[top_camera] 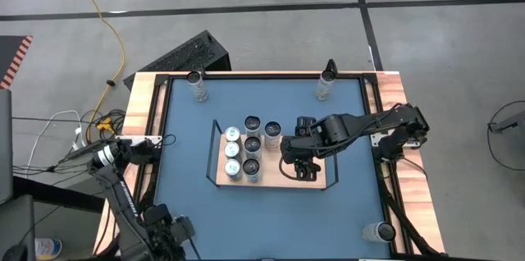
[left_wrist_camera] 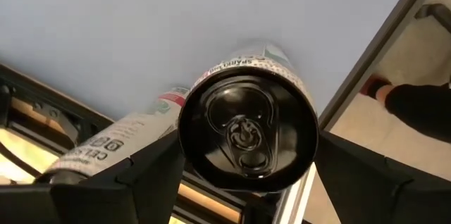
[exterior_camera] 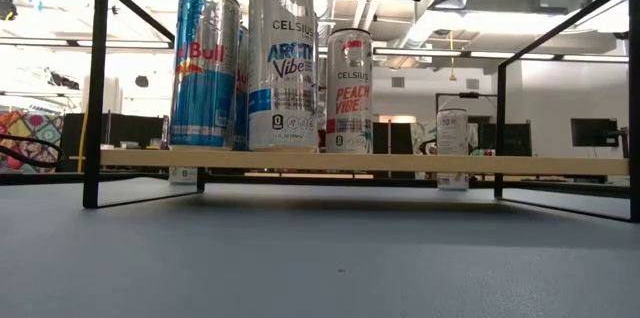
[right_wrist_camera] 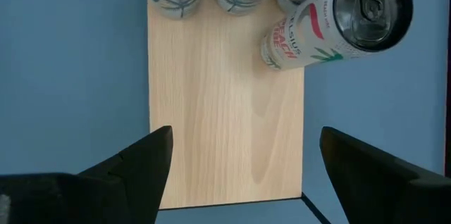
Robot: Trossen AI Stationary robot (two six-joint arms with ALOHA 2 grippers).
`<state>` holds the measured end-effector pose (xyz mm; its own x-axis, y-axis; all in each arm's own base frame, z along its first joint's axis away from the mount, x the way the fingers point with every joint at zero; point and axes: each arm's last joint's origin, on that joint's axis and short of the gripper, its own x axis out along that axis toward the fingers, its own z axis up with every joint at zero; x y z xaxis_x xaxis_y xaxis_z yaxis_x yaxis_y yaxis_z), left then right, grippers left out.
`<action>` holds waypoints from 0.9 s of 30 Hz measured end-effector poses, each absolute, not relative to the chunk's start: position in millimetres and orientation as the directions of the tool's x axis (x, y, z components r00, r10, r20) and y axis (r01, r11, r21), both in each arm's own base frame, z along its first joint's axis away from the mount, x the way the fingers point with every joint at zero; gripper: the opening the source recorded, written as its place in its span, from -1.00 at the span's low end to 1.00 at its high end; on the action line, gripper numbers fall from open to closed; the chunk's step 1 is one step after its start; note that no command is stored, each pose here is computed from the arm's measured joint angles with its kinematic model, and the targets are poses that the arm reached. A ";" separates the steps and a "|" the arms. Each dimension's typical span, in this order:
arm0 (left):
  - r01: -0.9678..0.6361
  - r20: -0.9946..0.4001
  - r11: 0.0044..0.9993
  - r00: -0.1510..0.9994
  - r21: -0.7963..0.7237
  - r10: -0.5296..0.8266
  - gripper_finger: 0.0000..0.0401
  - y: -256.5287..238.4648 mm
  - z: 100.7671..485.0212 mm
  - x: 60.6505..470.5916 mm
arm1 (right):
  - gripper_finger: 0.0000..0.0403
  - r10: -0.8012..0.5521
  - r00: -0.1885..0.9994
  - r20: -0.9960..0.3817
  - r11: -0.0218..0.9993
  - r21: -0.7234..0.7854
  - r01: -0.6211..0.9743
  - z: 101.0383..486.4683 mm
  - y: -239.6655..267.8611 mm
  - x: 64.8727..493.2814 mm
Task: Place canned beverage on shelf
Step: Put the right pink soda can on the shelf aligned with the other pink soda can
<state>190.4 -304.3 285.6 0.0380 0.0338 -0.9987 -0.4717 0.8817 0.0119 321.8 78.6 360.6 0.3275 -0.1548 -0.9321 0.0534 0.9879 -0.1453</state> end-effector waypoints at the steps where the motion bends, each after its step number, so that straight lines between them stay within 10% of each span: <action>1: -0.463 -0.998 0.886 0.042 0.012 0.036 0.42 -304.3 285.6 190.6 | 0.69 -0.154 0.328 -0.932 0.988 -0.145 0.052 360.6 79.0 321.7; 27: -0.456 -0.952 0.890 0.272 0.002 0.142 0.20 -302.6 286.6 199.9 | 0.69 -0.086 0.455 -0.886 0.993 -0.114 -0.035 365.1 109.2 325.6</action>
